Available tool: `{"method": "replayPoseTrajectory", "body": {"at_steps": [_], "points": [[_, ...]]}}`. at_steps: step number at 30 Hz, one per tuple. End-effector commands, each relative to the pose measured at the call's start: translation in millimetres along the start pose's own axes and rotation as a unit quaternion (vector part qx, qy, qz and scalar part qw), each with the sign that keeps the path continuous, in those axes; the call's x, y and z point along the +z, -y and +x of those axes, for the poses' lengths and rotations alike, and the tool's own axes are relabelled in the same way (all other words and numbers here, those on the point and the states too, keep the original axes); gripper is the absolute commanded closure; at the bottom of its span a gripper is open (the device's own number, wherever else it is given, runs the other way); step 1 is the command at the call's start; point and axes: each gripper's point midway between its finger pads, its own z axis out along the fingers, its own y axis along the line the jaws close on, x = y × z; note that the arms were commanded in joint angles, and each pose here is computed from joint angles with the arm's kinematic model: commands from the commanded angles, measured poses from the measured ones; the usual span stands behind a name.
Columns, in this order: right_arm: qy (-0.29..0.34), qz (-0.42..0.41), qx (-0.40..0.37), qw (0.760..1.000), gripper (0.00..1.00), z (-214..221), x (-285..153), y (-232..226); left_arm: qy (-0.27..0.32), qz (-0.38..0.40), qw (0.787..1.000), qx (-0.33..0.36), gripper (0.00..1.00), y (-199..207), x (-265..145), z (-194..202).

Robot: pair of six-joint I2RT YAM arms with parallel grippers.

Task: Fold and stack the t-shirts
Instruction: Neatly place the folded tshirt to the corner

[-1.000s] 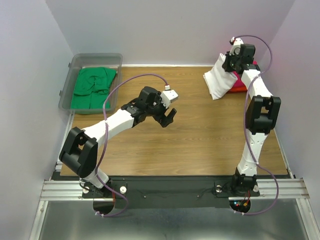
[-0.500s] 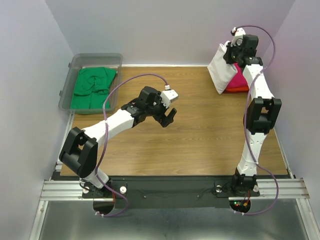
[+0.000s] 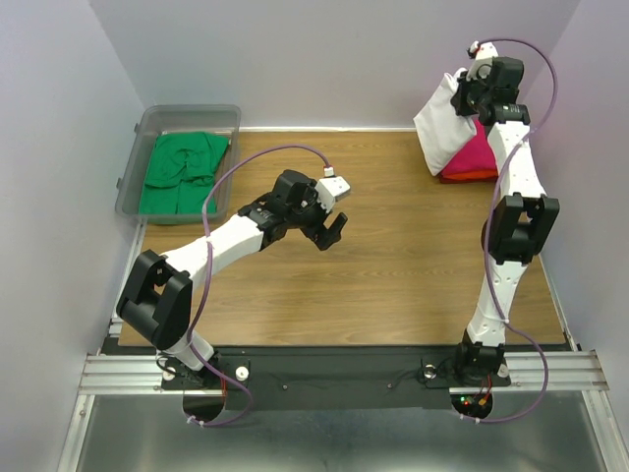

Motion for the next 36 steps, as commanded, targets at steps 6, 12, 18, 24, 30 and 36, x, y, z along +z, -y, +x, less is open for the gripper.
{"method": "replayPoseTrajectory", "body": {"at_steps": [6, 12, 18, 24, 30, 36], "points": [[0.032, 0.032, -0.050, 0.998, 0.99, -30.6, -25.3, 35.5, 0.026, 0.004, 1.000, 0.006, 0.02, 1.5, -6.2, -19.7], [0.020, 0.053, -0.068, 0.996, 0.99, -12.7, -16.4, 73.0, 0.022, 0.009, 1.000, 0.006, 0.02, 3.0, -7.2, -19.7], [0.006, 0.058, -0.092, 0.994, 0.99, 7.3, -4.8, 95.3, 0.012, 0.019, 1.000, 0.009, 0.02, 5.2, -6.7, -17.9], [-0.003, 0.079, -0.105, 0.991, 0.99, 28.1, 10.6, 129.3, 0.004, 0.029, 1.000, 0.012, 0.02, 7.2, -6.5, -18.6], [-0.008, 0.094, -0.124, 0.988, 0.99, 44.8, 20.2, 150.2, -0.001, 0.034, 0.999, 0.013, 0.02, 8.7, -7.5, -19.7], [-0.022, 0.106, -0.133, 0.985, 0.99, 67.0, 26.9, 168.3, -0.006, 0.043, 0.999, 0.011, 0.02, 11.5, -7.1, -17.3]]}}
